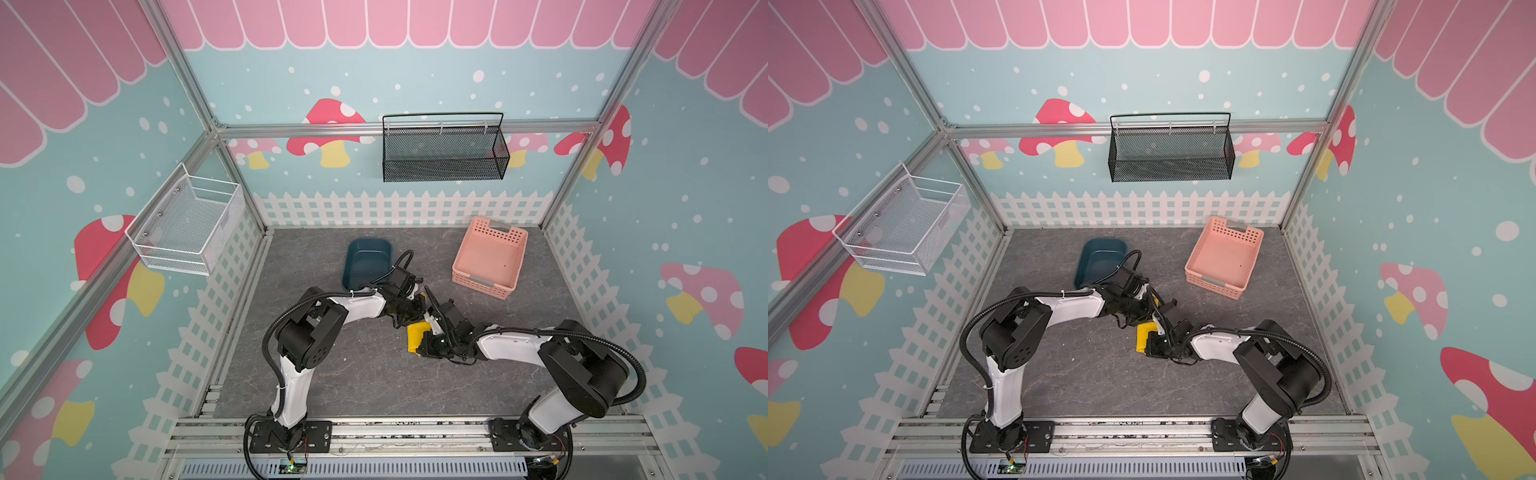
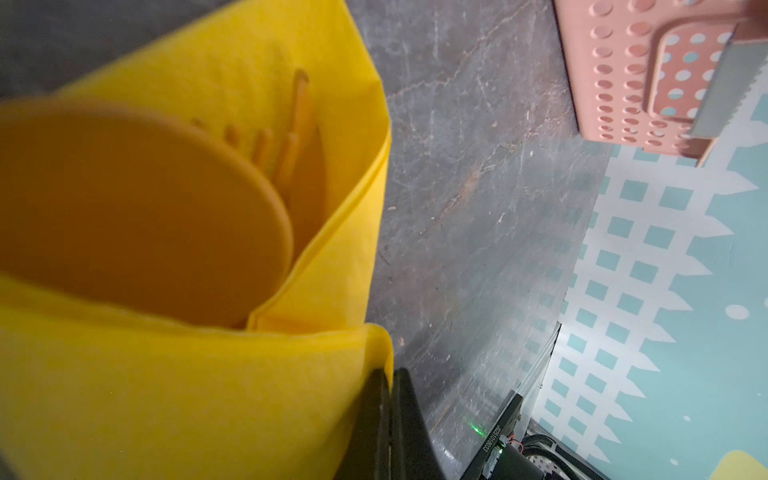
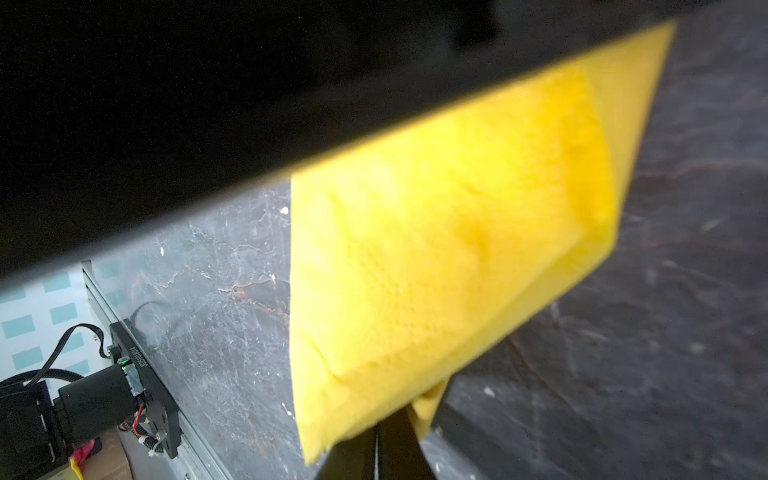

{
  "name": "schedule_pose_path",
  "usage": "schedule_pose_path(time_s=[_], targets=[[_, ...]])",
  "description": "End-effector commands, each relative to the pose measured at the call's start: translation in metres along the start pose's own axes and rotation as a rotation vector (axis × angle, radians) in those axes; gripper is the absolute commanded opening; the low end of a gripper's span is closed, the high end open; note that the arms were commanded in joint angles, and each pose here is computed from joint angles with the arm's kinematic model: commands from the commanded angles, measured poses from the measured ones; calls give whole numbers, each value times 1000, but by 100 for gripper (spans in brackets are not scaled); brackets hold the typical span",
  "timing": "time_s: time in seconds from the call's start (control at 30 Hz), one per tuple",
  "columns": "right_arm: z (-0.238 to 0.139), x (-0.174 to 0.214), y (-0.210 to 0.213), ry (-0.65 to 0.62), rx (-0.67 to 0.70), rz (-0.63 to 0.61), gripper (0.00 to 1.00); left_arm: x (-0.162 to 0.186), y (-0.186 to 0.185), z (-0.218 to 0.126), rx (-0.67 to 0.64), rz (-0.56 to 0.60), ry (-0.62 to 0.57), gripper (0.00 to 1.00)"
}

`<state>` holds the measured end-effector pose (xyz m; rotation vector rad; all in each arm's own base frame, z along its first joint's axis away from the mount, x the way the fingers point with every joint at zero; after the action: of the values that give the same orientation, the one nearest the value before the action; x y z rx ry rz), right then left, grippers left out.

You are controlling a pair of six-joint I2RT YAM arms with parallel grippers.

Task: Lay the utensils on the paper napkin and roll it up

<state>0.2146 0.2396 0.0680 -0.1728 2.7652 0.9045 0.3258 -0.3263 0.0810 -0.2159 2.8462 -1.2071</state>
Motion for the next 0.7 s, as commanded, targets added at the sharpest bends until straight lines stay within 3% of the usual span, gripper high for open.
schedule_pose_path(time_s=[0.0, 0.67], targets=[[0, 12, -10, 32, 35, 17, 8, -1, 1, 9, 31, -23, -24, 0], [-17, 10, -2, -13, 3, 42, 13, 9, 23, 21, -31, -42, -24, 0]])
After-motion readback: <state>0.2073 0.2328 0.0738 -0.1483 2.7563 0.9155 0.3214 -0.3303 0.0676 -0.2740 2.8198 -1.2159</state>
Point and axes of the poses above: each gripper's point midway between its finger pads, its own z axis out along the fingers, its own y axis along the line the jaws close on, x = y × z, the point moved 6 cm from there along -z, back along the fingers, and after that the axes turned 3 degrees about -z, right-handed, at the moved point
